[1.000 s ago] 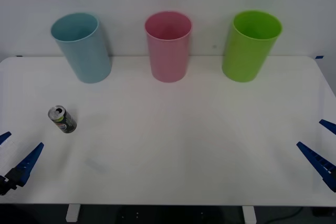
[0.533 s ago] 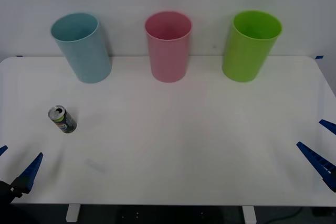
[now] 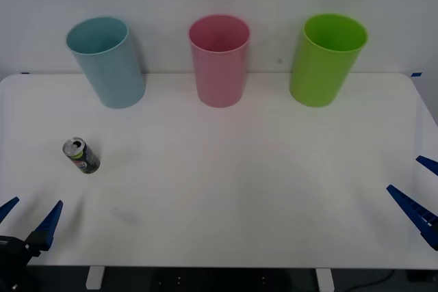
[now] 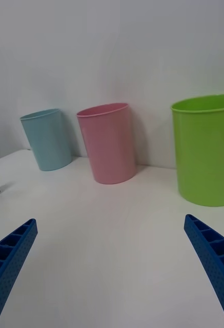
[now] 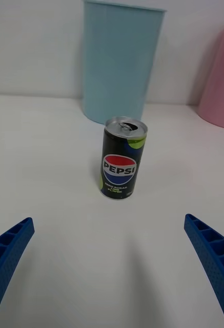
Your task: Grasp the object on the table and drop it into the matching bin: aluminum can to the light blue bin, PET bottle to the pink bin.
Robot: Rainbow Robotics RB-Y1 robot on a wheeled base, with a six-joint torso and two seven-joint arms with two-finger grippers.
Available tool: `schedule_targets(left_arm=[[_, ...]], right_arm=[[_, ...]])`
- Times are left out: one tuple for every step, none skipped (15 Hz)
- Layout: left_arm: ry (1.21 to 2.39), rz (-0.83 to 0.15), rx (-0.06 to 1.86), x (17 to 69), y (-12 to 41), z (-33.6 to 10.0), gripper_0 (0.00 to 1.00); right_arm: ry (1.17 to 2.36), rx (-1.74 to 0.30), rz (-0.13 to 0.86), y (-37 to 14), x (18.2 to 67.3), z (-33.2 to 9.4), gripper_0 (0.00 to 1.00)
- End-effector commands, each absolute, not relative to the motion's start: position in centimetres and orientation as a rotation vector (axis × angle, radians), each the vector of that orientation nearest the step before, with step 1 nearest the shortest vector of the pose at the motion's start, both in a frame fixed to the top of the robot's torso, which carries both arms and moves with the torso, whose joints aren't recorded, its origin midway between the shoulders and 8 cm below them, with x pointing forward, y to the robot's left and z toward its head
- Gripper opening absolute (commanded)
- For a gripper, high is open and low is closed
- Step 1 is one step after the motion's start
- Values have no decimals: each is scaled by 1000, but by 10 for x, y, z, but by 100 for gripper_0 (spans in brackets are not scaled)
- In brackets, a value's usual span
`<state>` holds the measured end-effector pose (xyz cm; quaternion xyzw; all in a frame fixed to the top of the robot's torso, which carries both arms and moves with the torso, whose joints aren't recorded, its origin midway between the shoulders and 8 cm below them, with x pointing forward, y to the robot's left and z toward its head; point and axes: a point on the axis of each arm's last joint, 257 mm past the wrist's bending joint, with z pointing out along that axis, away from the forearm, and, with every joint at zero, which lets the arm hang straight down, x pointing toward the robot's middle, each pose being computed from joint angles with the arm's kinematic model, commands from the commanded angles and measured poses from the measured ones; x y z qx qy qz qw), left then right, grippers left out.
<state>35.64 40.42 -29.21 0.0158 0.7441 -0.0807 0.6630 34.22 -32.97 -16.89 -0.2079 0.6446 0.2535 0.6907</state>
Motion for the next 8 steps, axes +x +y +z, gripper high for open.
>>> schedule_targets(left_arm=[[1679,-129,41,362,405,-299,100],[1674,-110,46,370,404,-303,100],[1671,-103,56,376,402,-306,100],[1674,-92,69,382,401,-310,100],[1676,-90,69,389,401,-315,100],[1676,-92,68,394,401,-317,100],[1675,-96,71,399,398,-318,100],[1673,-101,69,404,396,-318,100]], right_arm=[[1441,-465,567,-330,342,-169,100],[1441,-465,567,-330,342,-169,100],[1441,-465,567,-330,342,-169,100],[1441,-465,567,-330,342,-169,100],[1441,-465,567,-330,342,-169,100],[1441,-465,567,-330,342,-169,100],[1441,-465,567,-330,342,-169,100],[1441,-465,567,-330,342,-169,100]])
